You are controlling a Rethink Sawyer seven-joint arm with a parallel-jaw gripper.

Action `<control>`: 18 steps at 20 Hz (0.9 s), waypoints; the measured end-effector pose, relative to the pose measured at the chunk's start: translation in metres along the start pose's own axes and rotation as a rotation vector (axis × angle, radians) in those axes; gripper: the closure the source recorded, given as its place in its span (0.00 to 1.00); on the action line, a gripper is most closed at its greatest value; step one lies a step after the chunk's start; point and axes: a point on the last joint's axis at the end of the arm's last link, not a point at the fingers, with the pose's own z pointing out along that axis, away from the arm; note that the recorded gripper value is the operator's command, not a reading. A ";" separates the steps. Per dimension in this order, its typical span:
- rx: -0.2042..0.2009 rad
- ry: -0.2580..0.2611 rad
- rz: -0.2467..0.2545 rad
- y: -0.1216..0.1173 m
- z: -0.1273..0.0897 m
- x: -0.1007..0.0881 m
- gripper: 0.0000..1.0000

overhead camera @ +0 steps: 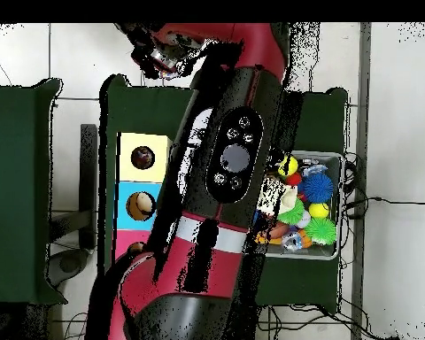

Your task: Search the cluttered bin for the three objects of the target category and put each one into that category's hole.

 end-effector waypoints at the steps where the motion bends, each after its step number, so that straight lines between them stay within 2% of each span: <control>1: 0.022 0.006 0.001 -0.002 -0.005 0.000 1.00; 4: 0.086 -0.001 0.008 -0.009 -0.013 -0.005 1.00; 7: 0.116 -0.037 0.031 -0.017 -0.014 -0.013 1.00; 12: 0.086 -0.121 0.095 -0.037 0.003 -0.029 1.00; 16: 0.047 -0.150 0.126 -0.048 0.010 -0.045 1.00; 18: 0.023 -0.161 0.146 -0.053 0.011 -0.059 1.00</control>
